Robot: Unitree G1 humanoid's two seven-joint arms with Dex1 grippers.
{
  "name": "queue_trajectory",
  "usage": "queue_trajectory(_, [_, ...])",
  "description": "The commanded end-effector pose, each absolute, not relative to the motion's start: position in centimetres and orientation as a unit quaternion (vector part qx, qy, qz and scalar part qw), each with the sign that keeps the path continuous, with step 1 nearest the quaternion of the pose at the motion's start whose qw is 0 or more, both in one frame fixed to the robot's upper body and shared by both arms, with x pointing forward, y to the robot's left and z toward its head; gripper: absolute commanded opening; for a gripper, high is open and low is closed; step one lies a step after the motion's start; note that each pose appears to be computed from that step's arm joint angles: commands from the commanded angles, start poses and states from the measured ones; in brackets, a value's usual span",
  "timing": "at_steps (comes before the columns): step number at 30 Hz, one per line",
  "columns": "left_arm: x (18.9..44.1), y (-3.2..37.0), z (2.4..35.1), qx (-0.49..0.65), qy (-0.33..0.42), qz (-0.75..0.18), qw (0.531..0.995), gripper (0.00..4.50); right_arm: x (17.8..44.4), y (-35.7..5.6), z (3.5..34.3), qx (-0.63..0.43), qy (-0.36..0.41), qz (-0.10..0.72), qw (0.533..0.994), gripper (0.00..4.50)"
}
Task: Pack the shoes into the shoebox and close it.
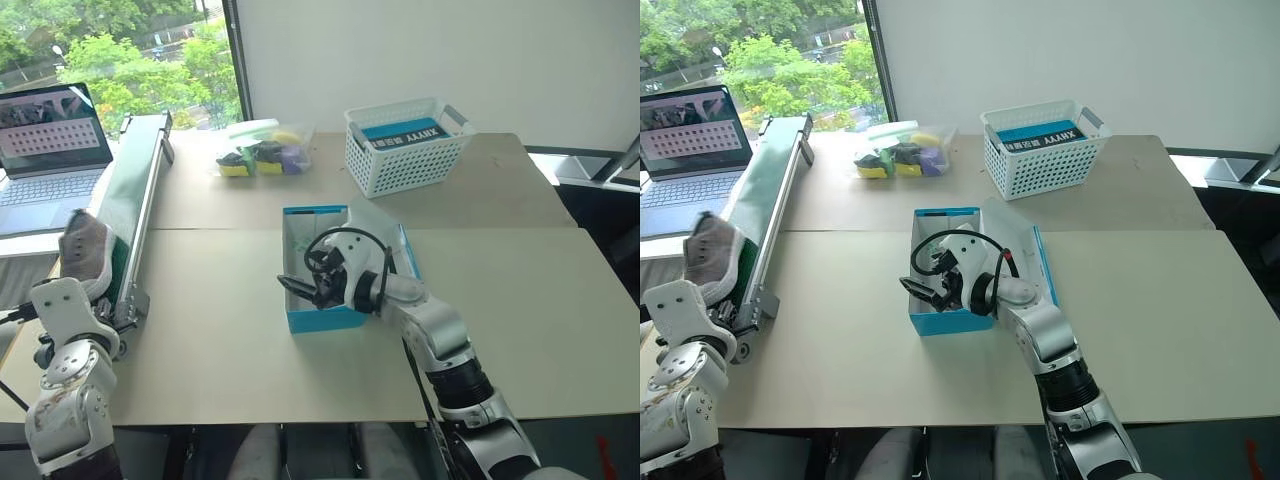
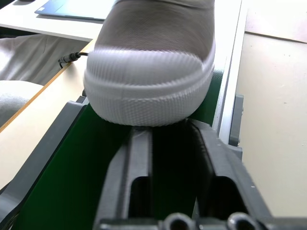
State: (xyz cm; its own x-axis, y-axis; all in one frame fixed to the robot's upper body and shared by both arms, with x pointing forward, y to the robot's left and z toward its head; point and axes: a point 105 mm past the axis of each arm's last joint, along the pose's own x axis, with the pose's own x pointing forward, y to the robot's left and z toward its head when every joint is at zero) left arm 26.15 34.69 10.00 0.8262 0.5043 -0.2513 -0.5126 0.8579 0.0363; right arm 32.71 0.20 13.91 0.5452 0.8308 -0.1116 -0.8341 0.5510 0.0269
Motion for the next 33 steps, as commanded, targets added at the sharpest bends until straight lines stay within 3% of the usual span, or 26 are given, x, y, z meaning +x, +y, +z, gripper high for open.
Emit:
queue_trajectory(1, [26.4, 35.1, 11.8, 0.009, 0.096, 0.276, 0.956, 0.8, 32.7, 0.3, 15.0, -0.014, 0.036, 0.474, 0.88, 4.5])
queue_trajectory(12, [26.6, 33.9, 13.1, 0.037, 0.063, 0.259, 0.963, 0.8, 32.8, 0.1, 14.6, -0.016, 0.043, 0.467, 0.883, 4.5])
queue_trajectory(15, [26.4, 33.3, 13.0, 0.039, 0.064, 0.243, 0.967, 1.53, 32.9, 0.1, 14.6, -0.016, 0.043, 0.467, 0.883, 4.5])
queue_trajectory(23, [24.6, 30.5, 12.6, 0.003, 0.082, 0.202, 0.976, 4.34, 32.8, 0.1, 14.5, -0.015, 0.046, 0.47, 0.881, 4.5])
queue_trajectory(29, [22.1, 28.0, 11.2, -0.029, 0.114, 0.194, 0.974, 4.43, 32.8, 0.3, 14.4, -0.015, 0.05, 0.475, 0.878, 4.5])
queue_trajectory(33, [20.6, 29.9, 10.9, -0.041, 0.117, 0.238, 0.963, 4.43, 32.9, 0.2, 14.2, -0.013, 0.055, 0.474, 0.879, 4.5])
